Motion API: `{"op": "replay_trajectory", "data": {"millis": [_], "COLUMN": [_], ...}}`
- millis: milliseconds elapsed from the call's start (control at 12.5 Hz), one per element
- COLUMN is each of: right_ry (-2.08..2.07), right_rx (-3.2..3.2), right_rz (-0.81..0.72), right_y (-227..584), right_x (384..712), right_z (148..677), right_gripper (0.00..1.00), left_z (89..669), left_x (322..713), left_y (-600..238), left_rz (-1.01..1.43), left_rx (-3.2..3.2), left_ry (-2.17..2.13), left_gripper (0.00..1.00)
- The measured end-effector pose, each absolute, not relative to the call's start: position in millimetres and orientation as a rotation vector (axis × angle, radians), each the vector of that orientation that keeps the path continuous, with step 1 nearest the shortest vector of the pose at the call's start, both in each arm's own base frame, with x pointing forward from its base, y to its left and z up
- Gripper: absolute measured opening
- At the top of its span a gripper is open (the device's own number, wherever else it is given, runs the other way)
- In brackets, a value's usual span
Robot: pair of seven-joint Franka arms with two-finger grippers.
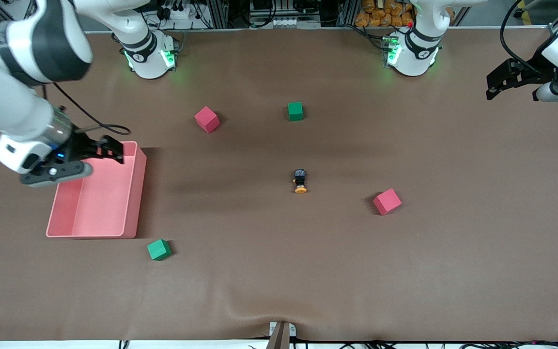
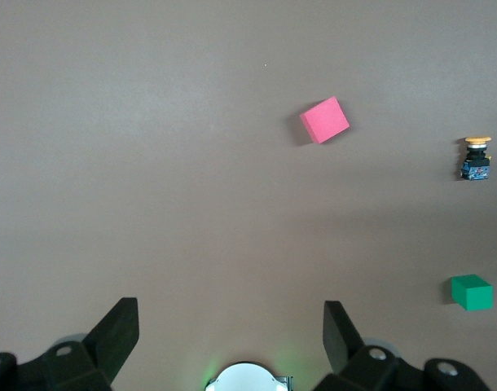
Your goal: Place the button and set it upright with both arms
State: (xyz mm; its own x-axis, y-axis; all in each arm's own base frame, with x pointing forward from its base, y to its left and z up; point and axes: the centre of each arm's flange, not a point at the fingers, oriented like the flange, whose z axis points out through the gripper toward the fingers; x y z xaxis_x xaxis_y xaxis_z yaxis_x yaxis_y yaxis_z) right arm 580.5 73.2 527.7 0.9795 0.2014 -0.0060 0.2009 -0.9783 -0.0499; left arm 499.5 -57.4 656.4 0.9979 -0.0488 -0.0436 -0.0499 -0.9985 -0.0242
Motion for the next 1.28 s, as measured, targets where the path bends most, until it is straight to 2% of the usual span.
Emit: {"op": "replay_trajectory", "data": {"millis": [321, 803, 1043, 1284], "right_ry": [-0.270, -0.260, -0.226, -0.192], "right_rx": [-3.070, -3.067, -3.065, -3.070], "right_rz": [0.097, 0.159, 0.193, 0.165], "right_y": [13, 5, -7, -17], "right_x": [569, 539, 523, 521], "right_z": [561, 634, 647, 659], "right_gripper": [1.00, 1.00, 1.00, 1.00], "left_z": [656, 658, 661, 662], "left_x": [499, 500, 500, 500], "left_y": [-57, -53, -52, -52], "left_rz": [0.067, 0.062, 0.051, 0.049], "left_rx": [-3.115, -3.116, -3.117, -3.117], "left_ry": [0.077, 0.064, 0.060, 0.060], "left_gripper": [1.00, 1.00, 1.00, 1.00]}}
